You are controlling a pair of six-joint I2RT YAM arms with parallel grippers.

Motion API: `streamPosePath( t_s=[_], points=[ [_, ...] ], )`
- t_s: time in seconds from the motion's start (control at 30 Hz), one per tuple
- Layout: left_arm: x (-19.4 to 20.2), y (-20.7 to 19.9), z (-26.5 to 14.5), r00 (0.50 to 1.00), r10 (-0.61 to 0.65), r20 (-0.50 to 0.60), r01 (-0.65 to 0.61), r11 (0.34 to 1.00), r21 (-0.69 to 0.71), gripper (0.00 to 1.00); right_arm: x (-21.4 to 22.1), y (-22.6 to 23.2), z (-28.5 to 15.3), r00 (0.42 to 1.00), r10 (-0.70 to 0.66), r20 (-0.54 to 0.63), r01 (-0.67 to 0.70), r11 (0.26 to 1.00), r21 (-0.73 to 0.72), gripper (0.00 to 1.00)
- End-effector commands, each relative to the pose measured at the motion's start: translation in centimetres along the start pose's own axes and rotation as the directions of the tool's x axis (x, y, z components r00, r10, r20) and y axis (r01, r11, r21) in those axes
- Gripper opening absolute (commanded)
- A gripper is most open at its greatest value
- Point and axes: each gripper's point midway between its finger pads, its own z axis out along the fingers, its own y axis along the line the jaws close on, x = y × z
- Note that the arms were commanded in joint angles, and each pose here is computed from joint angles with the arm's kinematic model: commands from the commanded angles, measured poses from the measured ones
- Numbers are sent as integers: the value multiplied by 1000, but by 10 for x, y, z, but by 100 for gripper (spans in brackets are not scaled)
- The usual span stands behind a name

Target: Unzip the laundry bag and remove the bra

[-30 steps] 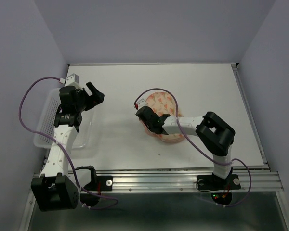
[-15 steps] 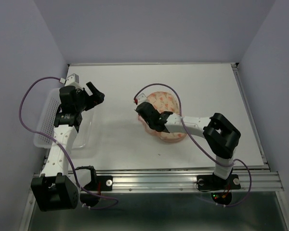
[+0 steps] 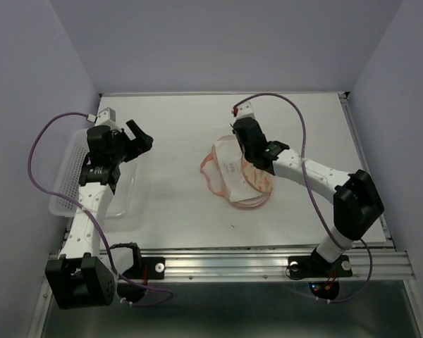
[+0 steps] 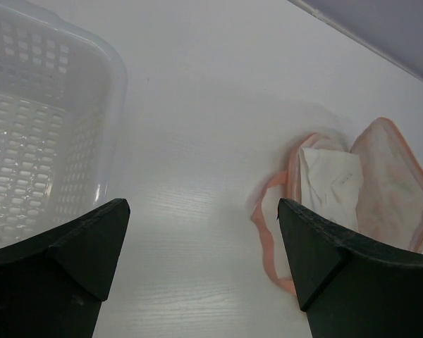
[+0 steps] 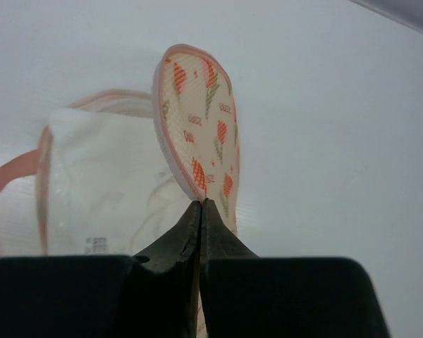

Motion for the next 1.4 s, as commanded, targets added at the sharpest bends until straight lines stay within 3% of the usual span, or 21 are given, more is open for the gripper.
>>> streamPosePath(
  t_s=[0.0, 0.17, 0.27, 0.3, 0.4, 0.5, 0.57, 0.73, 0.87, 0.97, 1.13, 1.37],
  points=[
    [-5, -3, -3, 999, 22, 30, -23, 999, 26, 99, -1, -56, 8, 989, 148, 6, -148, 987, 54, 1],
    [-2, -2, 0, 1000, 20, 19, -21, 999, 29, 99, 31, -106, 20, 957, 285, -46, -276, 951, 139, 1],
    [1, -3, 1, 1000, 18, 7, -18, 999, 37, 99, 54, -117, 25, 928, 363, -86, -345, 923, 173, 15],
    [2, -3, 2, 1000, 17, 3, -17, 999, 37, 99, 64, -129, 28, 915, 389, -106, -362, 909, 206, 28],
    [2, -5, 3, 1000, 17, 1, -17, 999, 49, 99, 75, -146, 28, 881, 461, -108, -418, 864, 283, 56],
    [3, -11, 4, 1000, 21, -1, -21, 998, 62, 99, 60, -160, 15, 873, 485, -49, -448, 838, 312, 88],
    [5, -24, 3, 1000, 13, -8, -13, 996, 88, 99, 46, -162, 5, 861, 508, -12, -485, 828, 281, 99],
    [6, -81, -4, 999, -29, 34, 23, 990, 141, 99, 1, -157, -39, 834, 547, 74, -552, 830, 81, 100],
    [34, -128, 7, 998, -51, -30, 56, 975, 217, 99, -9, -155, -72, 802, 585, 119, -588, 809, -16, 100],
    [79, -158, 31, 993, -26, -117, 49, 979, 199, 99, -17, -146, -100, 764, 626, 156, -608, 780, -148, 100],
    [122, -195, 63, 980, -33, -194, 77, 972, 223, 99, -3, -125, -127, 713, 685, 150, -627, 718, -301, 100],
    [192, -221, 105, 950, -2, -314, 73, 974, 215, 98, 31, -109, -125, 697, 710, 105, -649, 686, -330, 100]
  ],
)
